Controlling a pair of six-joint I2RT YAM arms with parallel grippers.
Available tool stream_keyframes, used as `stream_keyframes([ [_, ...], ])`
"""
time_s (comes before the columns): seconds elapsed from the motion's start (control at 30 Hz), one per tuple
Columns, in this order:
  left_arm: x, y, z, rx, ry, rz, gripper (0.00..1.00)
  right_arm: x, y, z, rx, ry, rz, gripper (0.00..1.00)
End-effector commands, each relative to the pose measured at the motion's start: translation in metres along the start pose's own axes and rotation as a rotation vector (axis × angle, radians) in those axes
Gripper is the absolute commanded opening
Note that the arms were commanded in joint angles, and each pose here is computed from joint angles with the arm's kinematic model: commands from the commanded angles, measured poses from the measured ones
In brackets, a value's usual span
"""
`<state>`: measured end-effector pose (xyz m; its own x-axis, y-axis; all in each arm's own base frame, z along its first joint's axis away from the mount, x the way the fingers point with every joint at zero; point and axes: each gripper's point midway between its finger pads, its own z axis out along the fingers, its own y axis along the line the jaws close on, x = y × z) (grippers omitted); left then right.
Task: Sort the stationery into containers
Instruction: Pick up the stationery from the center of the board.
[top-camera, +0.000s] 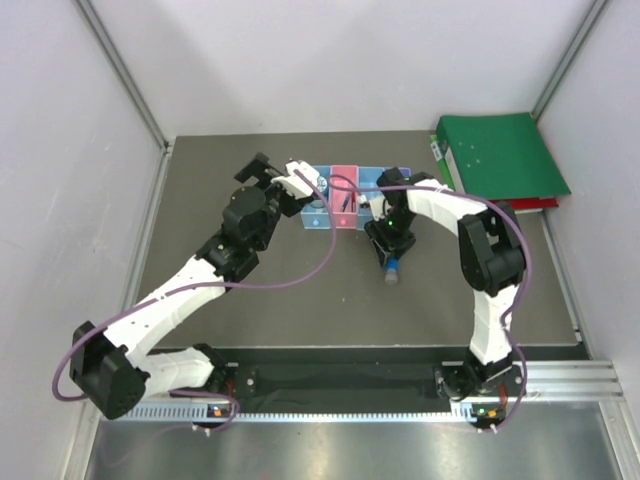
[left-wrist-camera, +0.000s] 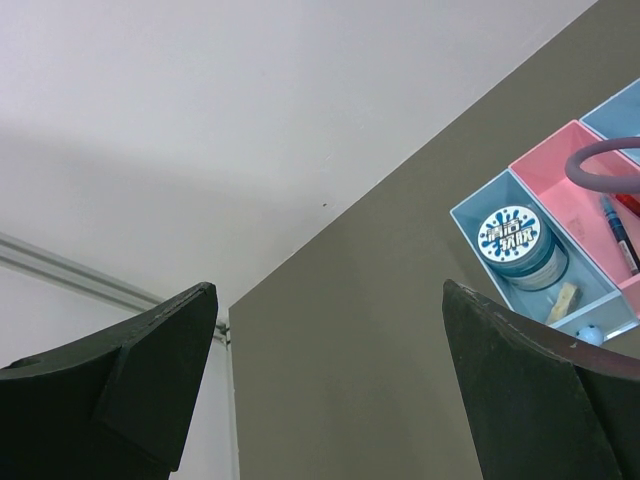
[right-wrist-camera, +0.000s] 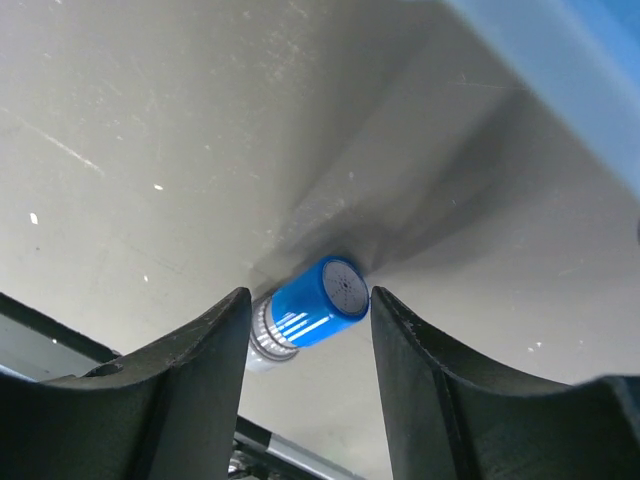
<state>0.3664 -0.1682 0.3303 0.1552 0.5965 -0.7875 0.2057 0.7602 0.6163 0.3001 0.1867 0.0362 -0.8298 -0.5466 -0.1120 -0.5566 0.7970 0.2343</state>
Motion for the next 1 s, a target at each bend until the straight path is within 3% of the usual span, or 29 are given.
stream_keyframes([
  [0.0,-0.021,0.013,0.002,-0.023,-0.053,-0.018,0.99,0.004,-0.002,-0.015,0.049,-0.031,0.010,0.52],
  [0.17,-0.022,0.010,0.005,-0.017,-0.059,-0.020,0.99,0.020,-0.002,-0.018,0.062,-0.023,0.013,0.51],
  [0.97,-0.024,0.010,-0.004,-0.013,-0.065,-0.032,0.99,0.002,0.007,0.001,0.064,-0.015,-0.032,0.39],
])
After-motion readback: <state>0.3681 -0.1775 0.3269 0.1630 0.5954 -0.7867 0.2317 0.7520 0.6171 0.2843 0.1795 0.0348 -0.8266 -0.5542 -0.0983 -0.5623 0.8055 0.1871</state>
